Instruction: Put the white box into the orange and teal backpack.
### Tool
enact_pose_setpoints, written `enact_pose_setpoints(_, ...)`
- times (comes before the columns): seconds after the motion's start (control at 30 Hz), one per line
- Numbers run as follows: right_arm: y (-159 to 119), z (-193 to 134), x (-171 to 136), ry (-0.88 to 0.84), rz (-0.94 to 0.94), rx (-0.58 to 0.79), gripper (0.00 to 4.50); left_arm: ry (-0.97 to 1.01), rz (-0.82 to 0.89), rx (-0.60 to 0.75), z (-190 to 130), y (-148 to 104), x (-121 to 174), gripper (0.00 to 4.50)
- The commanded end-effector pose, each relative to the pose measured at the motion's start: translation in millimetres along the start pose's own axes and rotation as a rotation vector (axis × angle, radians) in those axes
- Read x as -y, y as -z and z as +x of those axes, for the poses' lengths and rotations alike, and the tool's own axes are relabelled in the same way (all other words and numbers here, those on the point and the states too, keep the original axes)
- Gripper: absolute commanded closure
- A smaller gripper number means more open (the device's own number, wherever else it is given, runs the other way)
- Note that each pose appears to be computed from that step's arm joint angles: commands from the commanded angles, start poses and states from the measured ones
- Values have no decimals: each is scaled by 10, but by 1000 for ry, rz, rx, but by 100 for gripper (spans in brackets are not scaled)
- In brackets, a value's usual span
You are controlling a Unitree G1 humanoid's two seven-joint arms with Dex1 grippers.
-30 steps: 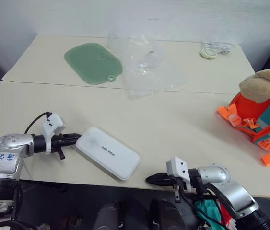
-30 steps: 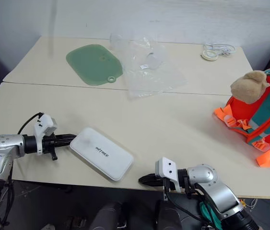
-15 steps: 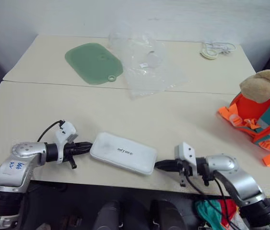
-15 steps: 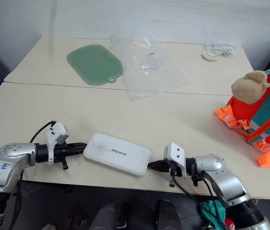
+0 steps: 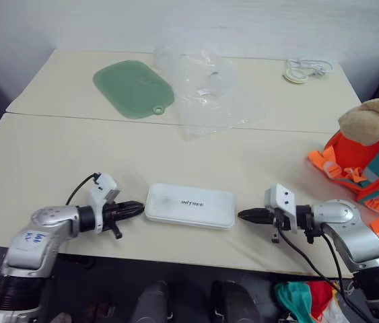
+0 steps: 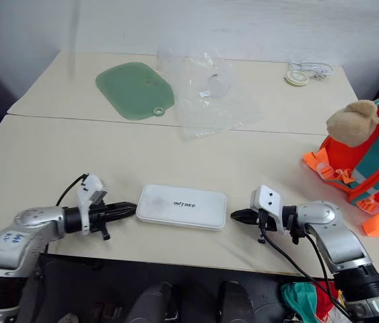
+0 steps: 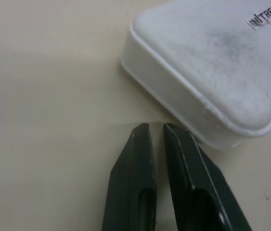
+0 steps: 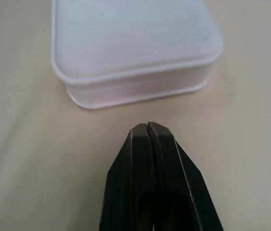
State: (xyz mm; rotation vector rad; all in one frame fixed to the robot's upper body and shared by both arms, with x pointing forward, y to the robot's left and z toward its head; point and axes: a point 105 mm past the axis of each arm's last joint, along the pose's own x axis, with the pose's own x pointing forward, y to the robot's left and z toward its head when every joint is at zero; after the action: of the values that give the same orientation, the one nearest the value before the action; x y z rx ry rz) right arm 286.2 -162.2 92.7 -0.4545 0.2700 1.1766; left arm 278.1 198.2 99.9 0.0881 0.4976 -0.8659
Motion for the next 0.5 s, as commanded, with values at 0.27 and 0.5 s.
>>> enact_pose_setpoints(0.27,-9,-87,106,31,-41,6,450,90,-614,-76,-263,-103,-181,70)
enact_pose_setpoints(0.5,-37,-1,61,4,-48,21,450,235,-817,-127,100,-288,-78,39)
